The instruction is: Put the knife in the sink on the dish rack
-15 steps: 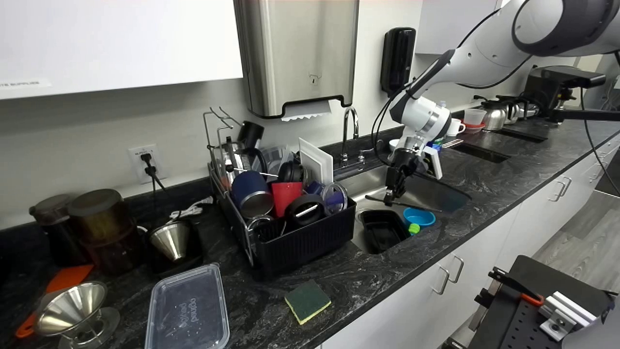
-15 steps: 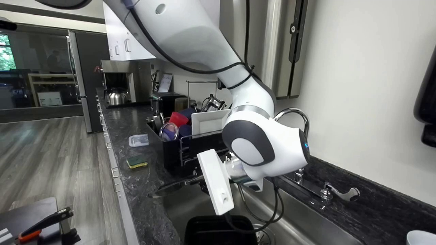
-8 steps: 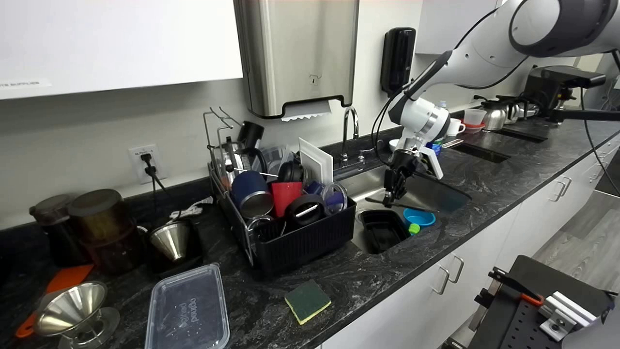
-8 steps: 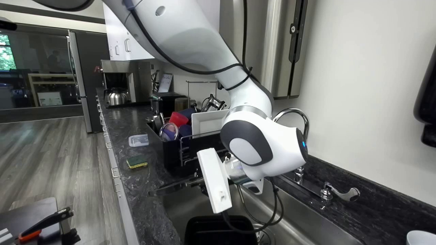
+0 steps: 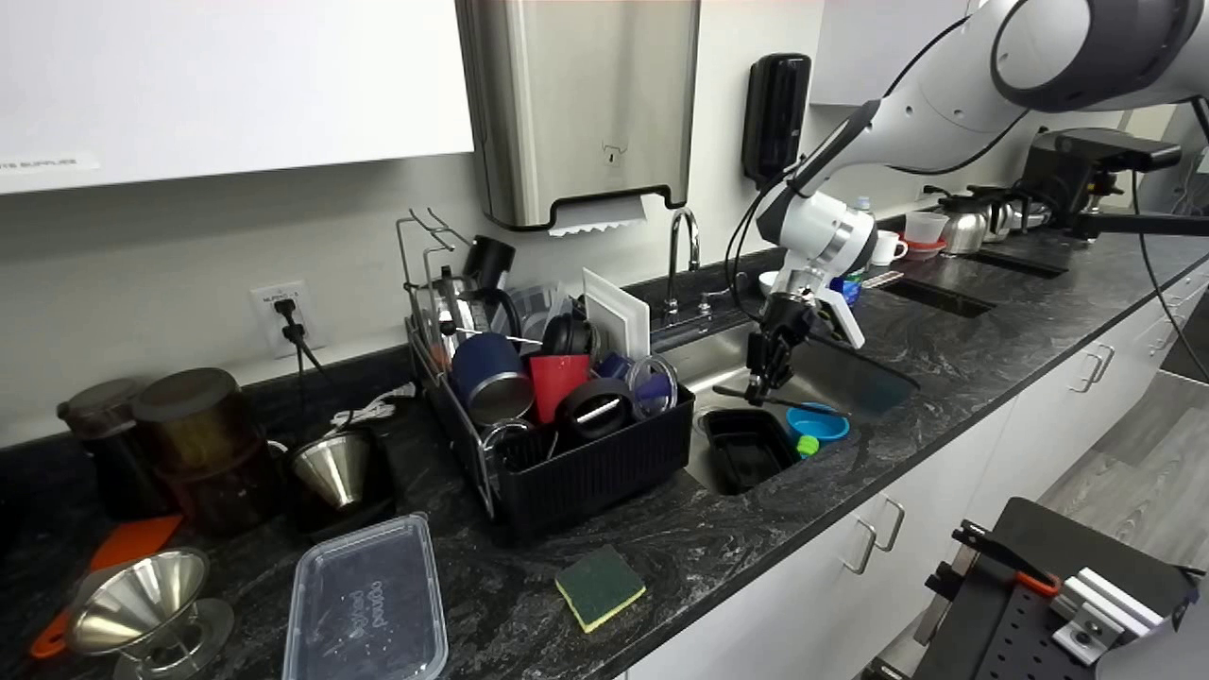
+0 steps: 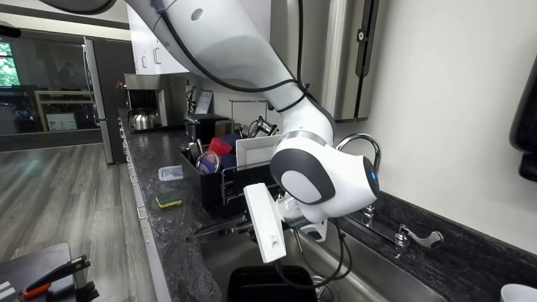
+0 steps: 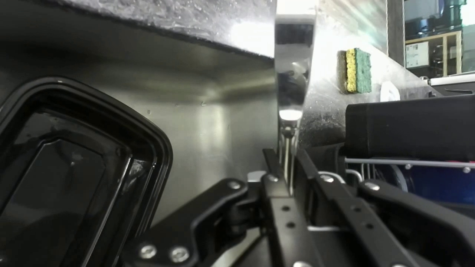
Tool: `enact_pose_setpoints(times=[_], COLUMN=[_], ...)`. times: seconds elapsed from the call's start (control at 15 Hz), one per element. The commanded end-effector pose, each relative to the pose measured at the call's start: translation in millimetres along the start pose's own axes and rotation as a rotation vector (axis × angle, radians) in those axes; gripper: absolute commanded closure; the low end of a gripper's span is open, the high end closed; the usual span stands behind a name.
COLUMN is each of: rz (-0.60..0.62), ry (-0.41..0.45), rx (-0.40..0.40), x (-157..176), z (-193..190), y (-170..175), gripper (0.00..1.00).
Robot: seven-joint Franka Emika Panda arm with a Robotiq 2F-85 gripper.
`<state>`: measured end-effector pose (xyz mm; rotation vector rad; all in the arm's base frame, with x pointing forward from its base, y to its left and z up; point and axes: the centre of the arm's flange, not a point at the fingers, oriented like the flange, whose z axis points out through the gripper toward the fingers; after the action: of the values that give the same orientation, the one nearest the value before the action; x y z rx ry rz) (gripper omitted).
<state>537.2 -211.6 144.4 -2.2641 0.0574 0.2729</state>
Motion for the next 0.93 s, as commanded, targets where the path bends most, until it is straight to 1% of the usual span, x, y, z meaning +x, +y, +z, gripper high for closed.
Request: enact_pose_setpoints(times=[0.0,0.73,0.8,0.87], rz=[0.001,0.003,-0.03,-0.072], ry=[0.002,0.005,-0.001,0.0], rx=[-0.004,-0.01,0.007,0.024], x=[0.2,0.4,0.5,0.0], z=[0.3,0.4,1.0,1.2], y=[0.1,0.2,-4.4,-10.0], gripper=[0.86,0.86,0.96,0.96])
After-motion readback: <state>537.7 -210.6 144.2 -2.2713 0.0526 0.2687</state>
